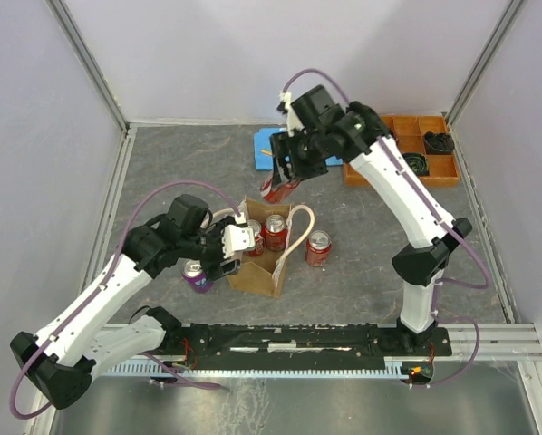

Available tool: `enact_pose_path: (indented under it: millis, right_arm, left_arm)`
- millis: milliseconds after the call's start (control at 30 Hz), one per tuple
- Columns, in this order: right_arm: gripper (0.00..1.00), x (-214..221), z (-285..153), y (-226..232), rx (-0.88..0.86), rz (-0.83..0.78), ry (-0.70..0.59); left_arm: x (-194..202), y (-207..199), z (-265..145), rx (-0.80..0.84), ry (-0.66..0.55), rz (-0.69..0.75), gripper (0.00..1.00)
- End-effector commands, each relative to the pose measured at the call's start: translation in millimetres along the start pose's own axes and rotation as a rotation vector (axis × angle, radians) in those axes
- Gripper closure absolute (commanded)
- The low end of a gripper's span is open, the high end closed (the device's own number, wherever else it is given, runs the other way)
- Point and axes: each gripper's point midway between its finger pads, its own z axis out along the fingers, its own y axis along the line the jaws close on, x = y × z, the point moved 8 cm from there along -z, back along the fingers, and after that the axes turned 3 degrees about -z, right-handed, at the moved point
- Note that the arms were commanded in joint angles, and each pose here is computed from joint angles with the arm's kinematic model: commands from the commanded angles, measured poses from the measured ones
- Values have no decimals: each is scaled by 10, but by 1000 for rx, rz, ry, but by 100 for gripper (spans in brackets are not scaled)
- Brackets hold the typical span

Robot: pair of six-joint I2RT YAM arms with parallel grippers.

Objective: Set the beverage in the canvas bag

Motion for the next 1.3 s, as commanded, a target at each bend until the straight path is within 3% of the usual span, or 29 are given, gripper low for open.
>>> enact_pose_path:
  millis: [0,567,1267]
  right_arm:
    - [100,4,-207,238,-91,-39,-94]
    - [100,465,124,575,-132,-149,101]
    - [100,1023,579,639,-25,-291,303]
  left_arm:
    - [6,187,112,-113,-21,97,23]
    - [368,-331,212,181,20,59,23]
    - [384,-334,242,215,45,72,24]
